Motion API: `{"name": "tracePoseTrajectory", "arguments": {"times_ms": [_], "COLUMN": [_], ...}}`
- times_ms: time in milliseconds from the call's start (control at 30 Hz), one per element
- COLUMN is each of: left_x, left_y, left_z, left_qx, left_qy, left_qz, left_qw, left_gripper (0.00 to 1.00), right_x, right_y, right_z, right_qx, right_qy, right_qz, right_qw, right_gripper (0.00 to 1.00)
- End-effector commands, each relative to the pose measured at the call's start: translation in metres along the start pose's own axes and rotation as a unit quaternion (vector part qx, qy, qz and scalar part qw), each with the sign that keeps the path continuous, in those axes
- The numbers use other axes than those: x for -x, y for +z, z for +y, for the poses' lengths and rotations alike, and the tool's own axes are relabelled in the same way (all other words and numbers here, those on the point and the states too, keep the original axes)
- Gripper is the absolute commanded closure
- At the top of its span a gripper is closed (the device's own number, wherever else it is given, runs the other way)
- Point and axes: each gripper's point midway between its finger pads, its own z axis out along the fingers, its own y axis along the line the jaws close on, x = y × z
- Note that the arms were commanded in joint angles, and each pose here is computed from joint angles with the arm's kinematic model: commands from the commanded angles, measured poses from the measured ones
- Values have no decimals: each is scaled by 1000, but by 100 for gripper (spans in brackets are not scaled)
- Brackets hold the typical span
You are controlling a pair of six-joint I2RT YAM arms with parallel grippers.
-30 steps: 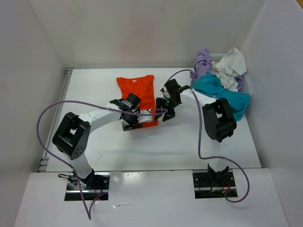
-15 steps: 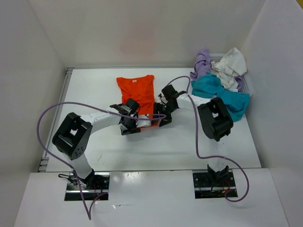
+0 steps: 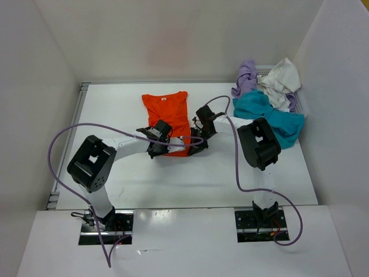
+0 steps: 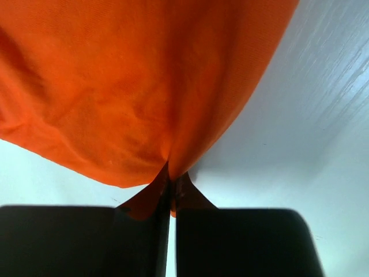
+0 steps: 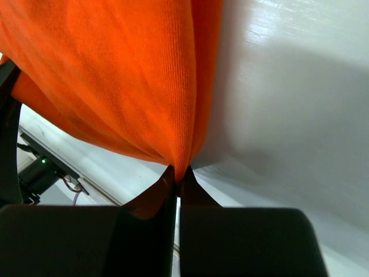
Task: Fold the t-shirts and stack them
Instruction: Grab one side of the 2/3 rectangular tshirt with both arms, then fold the long partially folded tshirt into a neat square
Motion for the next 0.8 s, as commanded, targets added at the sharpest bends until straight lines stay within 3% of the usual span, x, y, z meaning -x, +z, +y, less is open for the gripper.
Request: {"name": "tracePoseTrajectory", "arguments": {"times_ms": [0, 200, 500, 767], "left_x": [1, -16, -45, -62], "left_y": [4, -34, -128, -198], "left_z": [-4, -18, -76, -118], "left_qx": [-9, -27, -62, -146], "left_qy": [-16, -9, 71, 85], "left_qz": [0, 11, 35, 30], "left_qw": [1000, 1000, 995, 985], "left_gripper": [98, 100, 100, 100], "right_x": [4, -17, -128, -224], "right_y": [0, -26, -63, -88], "right_z": [1, 18, 59, 109], "right_qx": [-9, -3, -5, 36], "right_qy": [-16, -43, -87, -86], "right_qz": [-15, -18, 27, 71], "right_qw": [1000, 999, 996, 993], "right_gripper": [100, 100, 100, 100]}}
